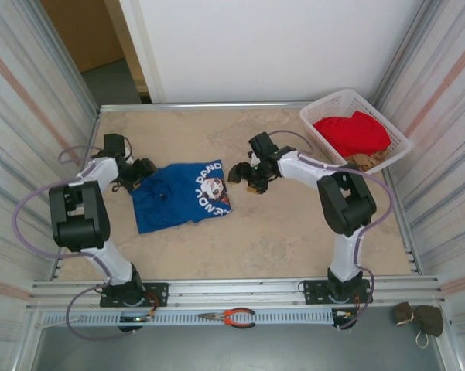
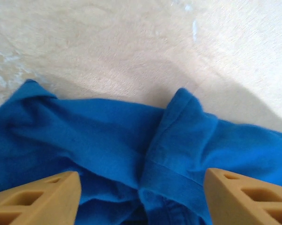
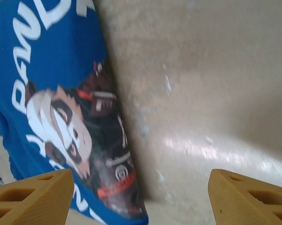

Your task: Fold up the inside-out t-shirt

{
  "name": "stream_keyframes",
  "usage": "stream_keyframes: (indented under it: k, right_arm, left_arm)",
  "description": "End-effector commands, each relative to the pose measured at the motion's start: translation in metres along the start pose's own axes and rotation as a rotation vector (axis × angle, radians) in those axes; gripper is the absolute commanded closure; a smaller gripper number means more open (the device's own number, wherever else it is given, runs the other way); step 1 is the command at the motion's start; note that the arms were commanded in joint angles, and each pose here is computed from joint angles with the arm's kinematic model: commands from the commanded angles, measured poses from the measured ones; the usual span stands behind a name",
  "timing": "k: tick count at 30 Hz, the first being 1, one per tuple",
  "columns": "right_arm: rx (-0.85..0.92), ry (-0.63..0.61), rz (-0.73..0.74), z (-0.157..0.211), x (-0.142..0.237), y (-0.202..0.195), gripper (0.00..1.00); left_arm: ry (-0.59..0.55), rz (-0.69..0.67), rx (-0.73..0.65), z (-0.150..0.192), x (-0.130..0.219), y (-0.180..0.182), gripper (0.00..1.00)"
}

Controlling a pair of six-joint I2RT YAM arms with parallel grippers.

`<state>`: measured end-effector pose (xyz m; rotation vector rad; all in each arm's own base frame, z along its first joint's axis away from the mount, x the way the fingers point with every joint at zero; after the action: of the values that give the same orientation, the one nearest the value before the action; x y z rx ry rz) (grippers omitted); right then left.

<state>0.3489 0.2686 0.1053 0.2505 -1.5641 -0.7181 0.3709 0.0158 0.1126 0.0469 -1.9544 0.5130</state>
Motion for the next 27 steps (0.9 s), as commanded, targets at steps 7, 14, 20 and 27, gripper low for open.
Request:
stream_keyframes:
  k: [7, 14, 20, 27]
  right_arm:
    - [0.021, 0.062, -0.006, -0.024, -0.036, 0.023, 0.26]
    - [0.003, 0.086, -0.021, -0.035, -0.066, 0.037, 0.28]
    - [-0.055, 0.099, -0.071, -0.045, -0.083, 0.043, 0.66]
    - [-0.14, -0.014, -0.08, -0.054, -0.051, 0.014, 1.0]
  left_arm:
    - [-0.04, 0.118, -0.014, 0.048, 0.046, -0.034, 0.25]
    - [0.04, 0.147, 0.001, 0.123, 0.033, -0.05, 0.24]
    - [0.089, 0.109, 0.022, 0.145, 0.011, -0.044, 0.24]
    - [0.15, 0.107, -0.06, 0.115, -0.019, -0.061, 0.24]
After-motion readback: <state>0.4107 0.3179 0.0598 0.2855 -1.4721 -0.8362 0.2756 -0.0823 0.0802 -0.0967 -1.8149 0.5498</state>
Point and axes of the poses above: each hand's point on the last joint's axis, 136 mm out from that joint toward the fingers, its own x axis back along the fingers, its own y axis along the line the jaws close on, z = x × y, the point moved 5 cm from there along x, back along the fingers, and after that the axes turned 11 degrees about -x, right-handed, at the moved point
